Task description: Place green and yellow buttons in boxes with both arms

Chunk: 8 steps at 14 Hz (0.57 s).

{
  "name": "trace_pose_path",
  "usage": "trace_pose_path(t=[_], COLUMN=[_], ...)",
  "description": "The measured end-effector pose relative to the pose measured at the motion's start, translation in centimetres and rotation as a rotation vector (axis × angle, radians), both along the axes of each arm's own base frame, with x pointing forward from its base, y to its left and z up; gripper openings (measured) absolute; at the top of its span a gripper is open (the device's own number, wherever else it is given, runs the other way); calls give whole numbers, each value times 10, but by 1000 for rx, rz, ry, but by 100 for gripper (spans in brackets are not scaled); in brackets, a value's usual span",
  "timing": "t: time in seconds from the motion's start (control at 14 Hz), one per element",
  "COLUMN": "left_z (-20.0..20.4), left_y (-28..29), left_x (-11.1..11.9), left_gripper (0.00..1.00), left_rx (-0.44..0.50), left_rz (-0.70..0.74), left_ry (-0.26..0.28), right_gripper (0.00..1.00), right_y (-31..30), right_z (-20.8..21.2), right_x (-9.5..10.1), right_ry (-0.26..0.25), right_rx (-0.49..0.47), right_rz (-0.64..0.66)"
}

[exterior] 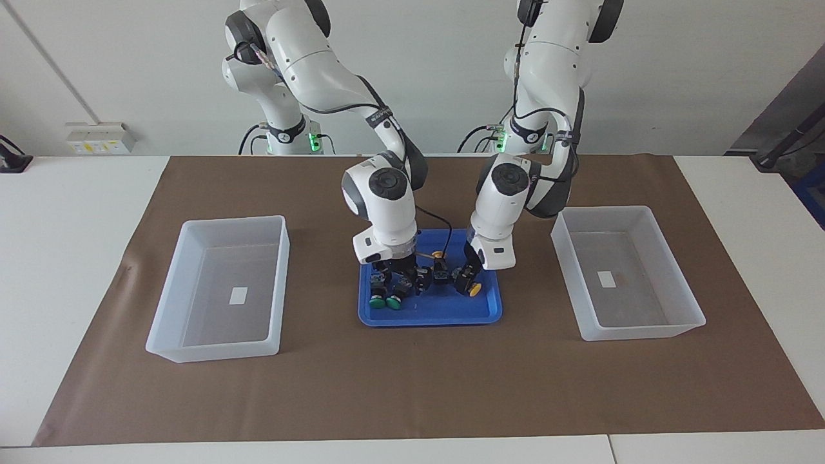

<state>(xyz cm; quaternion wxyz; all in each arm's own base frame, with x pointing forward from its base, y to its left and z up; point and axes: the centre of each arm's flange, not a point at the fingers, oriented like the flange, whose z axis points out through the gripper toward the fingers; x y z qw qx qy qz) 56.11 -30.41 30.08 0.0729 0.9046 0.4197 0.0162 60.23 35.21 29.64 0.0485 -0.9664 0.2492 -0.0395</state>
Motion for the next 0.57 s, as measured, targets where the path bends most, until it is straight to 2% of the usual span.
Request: trace_pose_path(t=[0.07,0.21,0.36,0.5,0.57], left_z=[0,1,3,13,22], left_y=[0,0,0,-1,1], left_x=[0,0,2,7,12], left_gripper=[59,41,41,41,41], left_rx=[0,-2,-3,-8,-7], left_rz=[0,-1,0,3,7], left_ry=[0,-3,-7,-17,-18], right_gripper=[68,43,41,41,41], right_y=[0,5,5,-10,-23], right_z=[0,3,20,57,78], right_x=[0,-1,1,8,11], right_ry=[-1,-7,-31,-64,-64], right_rx=[0,1,11,21,17], right_rz=[0,9,10,-14,-32])
